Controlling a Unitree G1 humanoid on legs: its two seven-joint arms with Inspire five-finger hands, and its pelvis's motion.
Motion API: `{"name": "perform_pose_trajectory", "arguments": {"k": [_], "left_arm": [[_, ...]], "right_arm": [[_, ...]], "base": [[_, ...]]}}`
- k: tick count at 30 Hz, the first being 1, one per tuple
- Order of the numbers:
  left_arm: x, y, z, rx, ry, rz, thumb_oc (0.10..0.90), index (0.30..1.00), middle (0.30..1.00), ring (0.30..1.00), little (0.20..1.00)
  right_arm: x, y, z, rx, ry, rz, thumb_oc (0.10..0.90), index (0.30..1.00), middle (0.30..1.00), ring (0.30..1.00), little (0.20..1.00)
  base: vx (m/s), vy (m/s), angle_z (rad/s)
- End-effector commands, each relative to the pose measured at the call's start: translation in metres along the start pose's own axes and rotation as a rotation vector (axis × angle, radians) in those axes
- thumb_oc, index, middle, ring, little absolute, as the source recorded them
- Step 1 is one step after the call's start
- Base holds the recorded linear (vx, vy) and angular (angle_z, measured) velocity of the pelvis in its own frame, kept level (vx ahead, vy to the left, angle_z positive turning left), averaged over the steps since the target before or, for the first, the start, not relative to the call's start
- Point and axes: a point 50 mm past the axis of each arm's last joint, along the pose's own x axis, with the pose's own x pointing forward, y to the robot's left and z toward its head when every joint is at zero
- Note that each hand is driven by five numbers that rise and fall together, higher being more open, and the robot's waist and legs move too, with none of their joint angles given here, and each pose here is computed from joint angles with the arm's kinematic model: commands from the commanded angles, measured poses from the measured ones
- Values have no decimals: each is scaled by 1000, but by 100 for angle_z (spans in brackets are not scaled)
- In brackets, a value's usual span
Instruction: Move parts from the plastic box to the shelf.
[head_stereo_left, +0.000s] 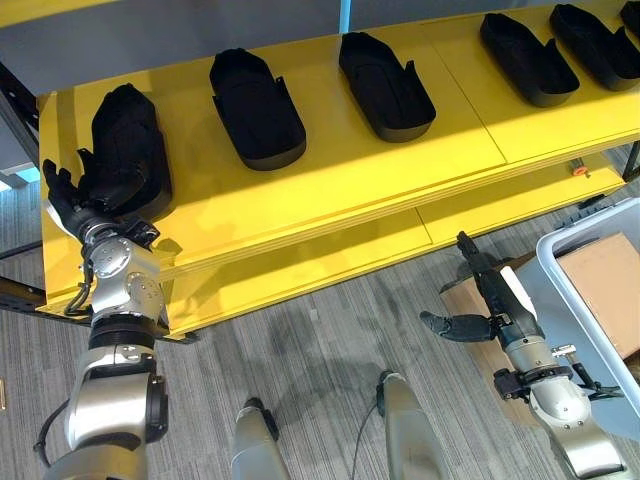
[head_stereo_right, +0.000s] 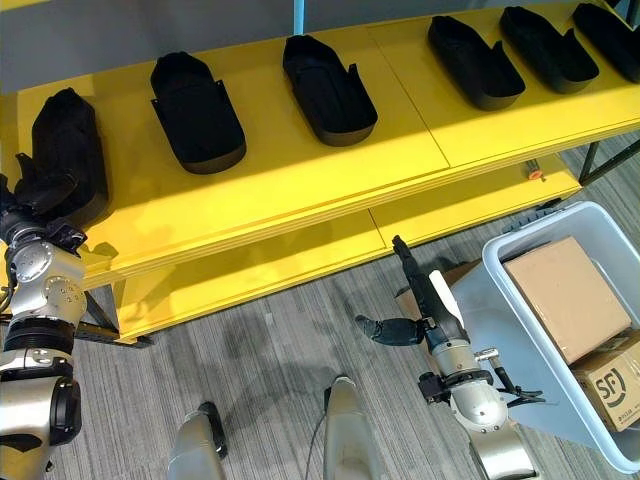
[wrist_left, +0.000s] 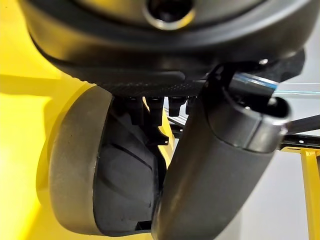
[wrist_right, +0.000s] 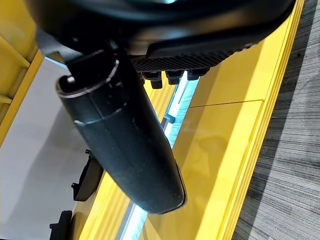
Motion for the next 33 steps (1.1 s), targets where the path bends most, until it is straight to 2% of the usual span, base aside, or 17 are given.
{"name": "perform_pose_trajectory", "arguments": {"k": [1,5,14,27,33], "left_arm": [[8,1,51,17,-236,-6,900,1000,1000,1000,1000],[4,-11,64,55,-305,-61,900,1000,1000,1000,1000],[-18,-50,86,-31,-431,-242,900,1000,1000,1000,1000],[-33,-61,104,-92,-525,-345,900,1000,1000,1000,1000],[-41,-62,108,-43,-579,-403,900,1000,1000,1000,1000]], "right_arm": [[7,-25,49,-26,-280,-98,900,1000,1000,1000,1000],[8,-27,51,-30,-289,-98,900,1000,1000,1000,1000],[11,-29,53,-13,-305,-106,900,1000,1000,1000,1000],[9,-30,51,-10,-303,-102,900,1000,1000,1000,1000],[9,-30,51,1,-310,-101,900,1000,1000,1000,1000]], "base": [[0,0,0],[0,0,0],[0,0,0],[0,0,0],[0,0,0]]}}
